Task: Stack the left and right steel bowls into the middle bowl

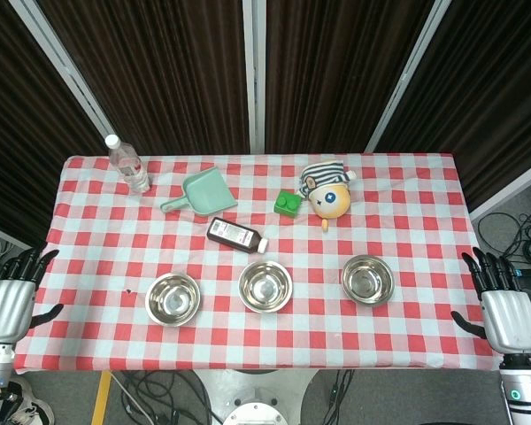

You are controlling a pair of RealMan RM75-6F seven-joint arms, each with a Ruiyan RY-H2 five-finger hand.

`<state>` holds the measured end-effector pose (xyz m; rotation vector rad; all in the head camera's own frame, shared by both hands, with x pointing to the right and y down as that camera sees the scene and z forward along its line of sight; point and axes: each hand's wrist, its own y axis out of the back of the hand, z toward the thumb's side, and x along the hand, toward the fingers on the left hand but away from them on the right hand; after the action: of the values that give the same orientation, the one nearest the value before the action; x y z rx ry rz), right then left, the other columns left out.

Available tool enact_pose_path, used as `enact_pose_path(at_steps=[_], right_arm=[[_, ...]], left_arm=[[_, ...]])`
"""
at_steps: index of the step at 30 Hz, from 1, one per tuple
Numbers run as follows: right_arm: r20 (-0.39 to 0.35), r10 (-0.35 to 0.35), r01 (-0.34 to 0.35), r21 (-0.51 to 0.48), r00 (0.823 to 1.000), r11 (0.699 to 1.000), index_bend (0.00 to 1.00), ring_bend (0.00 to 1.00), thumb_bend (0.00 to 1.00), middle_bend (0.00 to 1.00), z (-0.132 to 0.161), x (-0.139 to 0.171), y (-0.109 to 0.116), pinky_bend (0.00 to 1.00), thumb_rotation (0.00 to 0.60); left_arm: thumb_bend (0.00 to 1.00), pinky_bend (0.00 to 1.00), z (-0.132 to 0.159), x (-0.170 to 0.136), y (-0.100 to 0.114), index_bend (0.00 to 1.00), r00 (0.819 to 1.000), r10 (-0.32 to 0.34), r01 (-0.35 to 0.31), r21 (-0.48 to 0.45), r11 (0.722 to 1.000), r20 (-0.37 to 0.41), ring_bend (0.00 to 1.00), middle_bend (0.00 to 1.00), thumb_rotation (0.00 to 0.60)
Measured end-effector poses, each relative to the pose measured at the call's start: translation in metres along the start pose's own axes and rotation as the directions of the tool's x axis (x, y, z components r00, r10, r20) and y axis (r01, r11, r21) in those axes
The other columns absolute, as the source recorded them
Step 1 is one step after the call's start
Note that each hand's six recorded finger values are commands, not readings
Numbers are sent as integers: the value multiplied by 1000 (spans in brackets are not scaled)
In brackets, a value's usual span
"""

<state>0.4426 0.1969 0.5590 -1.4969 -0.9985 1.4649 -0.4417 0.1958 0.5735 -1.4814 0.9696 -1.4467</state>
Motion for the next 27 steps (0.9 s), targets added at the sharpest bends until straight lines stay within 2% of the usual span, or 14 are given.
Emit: enact_pose_path(at_steps=[13, 15, 17, 18, 21, 23, 25, 27], right_arm=[[2, 0, 0, 4, 1000, 1000, 14, 0, 79, 20, 0, -2, -1, 0, 600], [-2, 3, -3, 13, 1000, 1000, 14, 7, 79, 30, 1, -3, -3, 29, 600], [-11, -1, 1, 22, 1000, 1000, 14, 72, 79, 38, 2, -6, -2, 140, 600], [-15, -1, 1, 24, 1000, 1000, 14, 156, 79, 46, 3, -8, -2, 248, 600], [-38, 12, -11, 28, 999, 1000, 27, 367, 80, 105, 11, -15, -3, 437, 600], [-64, 24, -21, 47, 998, 999, 71, 486, 80, 162, 19, -20, -5, 532, 600], [-91, 37, -30, 75, 995, 997, 164, 620, 80, 243, 26, -25, -8, 660, 600], [-123, 62, -49, 112, 990, 993, 217, 667, 82, 275, 36, -31, -15, 701, 600]], left_arm=[[123, 221, 2, 3, -1, 199, 1000, -2, 2, -5, 1000, 12, 159, 194, 600], [123, 227, 2, 4, -1, 199, 1000, -4, 4, -8, 1000, 14, 159, 194, 600], [122, 228, 2, 3, -2, 199, 1000, -5, 5, -8, 1000, 18, 159, 194, 600], [122, 229, 2, 3, -4, 199, 1000, -7, 7, -7, 1000, 19, 159, 194, 600], [123, 230, 4, 2, -8, 199, 1000, -16, 16, -16, 1000, 19, 159, 194, 600], [123, 230, 4, 2, -8, 199, 1000, -15, 16, -14, 1000, 21, 159, 194, 600], [123, 230, 4, 2, -9, 199, 1000, -15, 15, -13, 1000, 19, 159, 194, 600], [123, 231, 2, 2, -9, 199, 1000, -19, 19, -16, 1000, 14, 159, 194, 600]])
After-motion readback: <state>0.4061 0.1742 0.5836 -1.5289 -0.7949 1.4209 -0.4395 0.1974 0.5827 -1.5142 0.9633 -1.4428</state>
